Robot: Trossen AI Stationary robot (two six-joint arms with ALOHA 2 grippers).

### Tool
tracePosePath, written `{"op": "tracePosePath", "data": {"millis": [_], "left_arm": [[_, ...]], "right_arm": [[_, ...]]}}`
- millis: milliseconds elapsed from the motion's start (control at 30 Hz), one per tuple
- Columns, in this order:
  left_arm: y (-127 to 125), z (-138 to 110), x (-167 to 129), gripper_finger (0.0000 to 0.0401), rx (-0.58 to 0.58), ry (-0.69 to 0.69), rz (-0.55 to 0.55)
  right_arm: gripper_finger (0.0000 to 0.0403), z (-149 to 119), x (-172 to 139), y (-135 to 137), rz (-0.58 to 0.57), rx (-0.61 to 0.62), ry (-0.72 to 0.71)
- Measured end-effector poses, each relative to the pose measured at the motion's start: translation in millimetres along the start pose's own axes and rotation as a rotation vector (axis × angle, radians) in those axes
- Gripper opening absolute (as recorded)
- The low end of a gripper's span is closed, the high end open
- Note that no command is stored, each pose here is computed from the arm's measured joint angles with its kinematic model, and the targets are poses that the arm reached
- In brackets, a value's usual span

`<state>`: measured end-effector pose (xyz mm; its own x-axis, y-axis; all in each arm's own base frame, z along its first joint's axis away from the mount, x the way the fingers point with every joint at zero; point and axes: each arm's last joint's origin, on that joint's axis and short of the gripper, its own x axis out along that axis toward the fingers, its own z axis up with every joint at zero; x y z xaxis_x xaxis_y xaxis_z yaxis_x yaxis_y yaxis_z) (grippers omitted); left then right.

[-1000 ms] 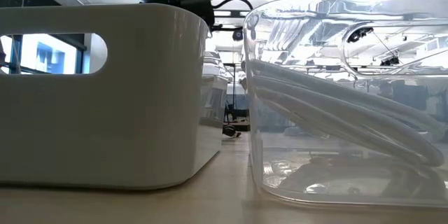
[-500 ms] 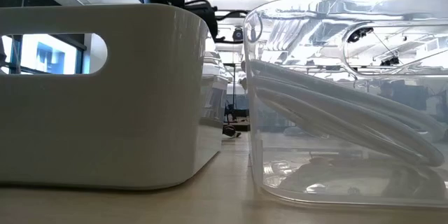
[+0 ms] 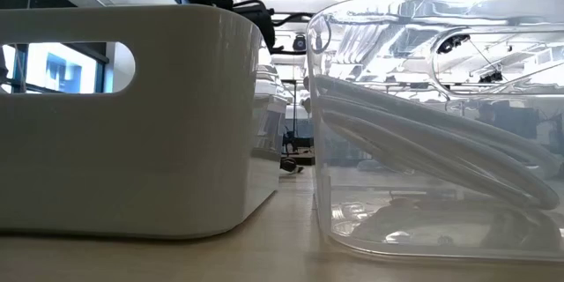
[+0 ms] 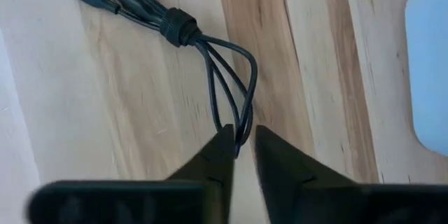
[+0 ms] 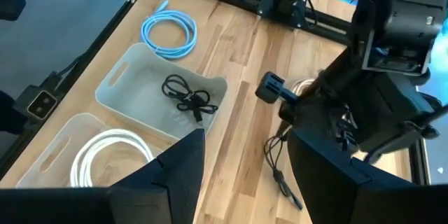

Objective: Pick & Place USB Port
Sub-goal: Put the black USB cable into the gray bin

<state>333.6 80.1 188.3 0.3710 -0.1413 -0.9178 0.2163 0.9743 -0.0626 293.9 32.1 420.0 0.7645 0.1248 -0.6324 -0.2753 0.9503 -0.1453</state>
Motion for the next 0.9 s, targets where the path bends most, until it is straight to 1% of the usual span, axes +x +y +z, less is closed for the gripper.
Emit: {"op": "tracePosePath", "data": {"millis": [67, 100, 200, 367, 533, 633, 733, 900], "left_arm": [[-0.1, -0.4, 0.0, 0.0015, -0.005, 0.005, 0.002], [-0.1, -0.5, 0.0, 0.0010, -0.006, 0.006, 0.002], [-0.2, -1.4, 0.0, 0.0005, -0.010, 0.018, 0.006], [-0.5, -5.4, -0.7, 0.0001, -0.069, 0.072, 0.040], [-3.9, -1.3, -11.3, 0.0001, -0.087, 0.079, 0.060], [-9.0, 10.6, -25.8, 0.0000, -0.066, 0.082, 0.090], [-15.7, 26.5, -46.8, 0.0000, -0.039, 0.090, 0.126], [-39.3, 55.2, -93.6, 0.0000, -0.003, 0.119, 0.186]], "right_arm": [[0.0197, -1.1, 2.5, 0.3, 0.006, 0.000, -0.002], [0.0197, -1.1, 2.5, 0.5, 0.013, 0.000, -0.002], [0.0197, 0.4, 2.4, 0.4, 0.015, -0.001, -0.019], [0.0196, 3.4, -1.6, 0.0, 0.007, -0.003, -0.056], [0.0188, 4.1, -9.6, 0.2, 0.003, 0.006, -0.079], [0.0181, 4.4, -13.1, 0.5, 0.007, 0.014, -0.091], [0.0173, 4.5, -17.3, 1.2, 0.024, 0.030, -0.104], [0.0161, 5.3, -26.8, 4.7, 0.029, 0.036, -0.129]]}}
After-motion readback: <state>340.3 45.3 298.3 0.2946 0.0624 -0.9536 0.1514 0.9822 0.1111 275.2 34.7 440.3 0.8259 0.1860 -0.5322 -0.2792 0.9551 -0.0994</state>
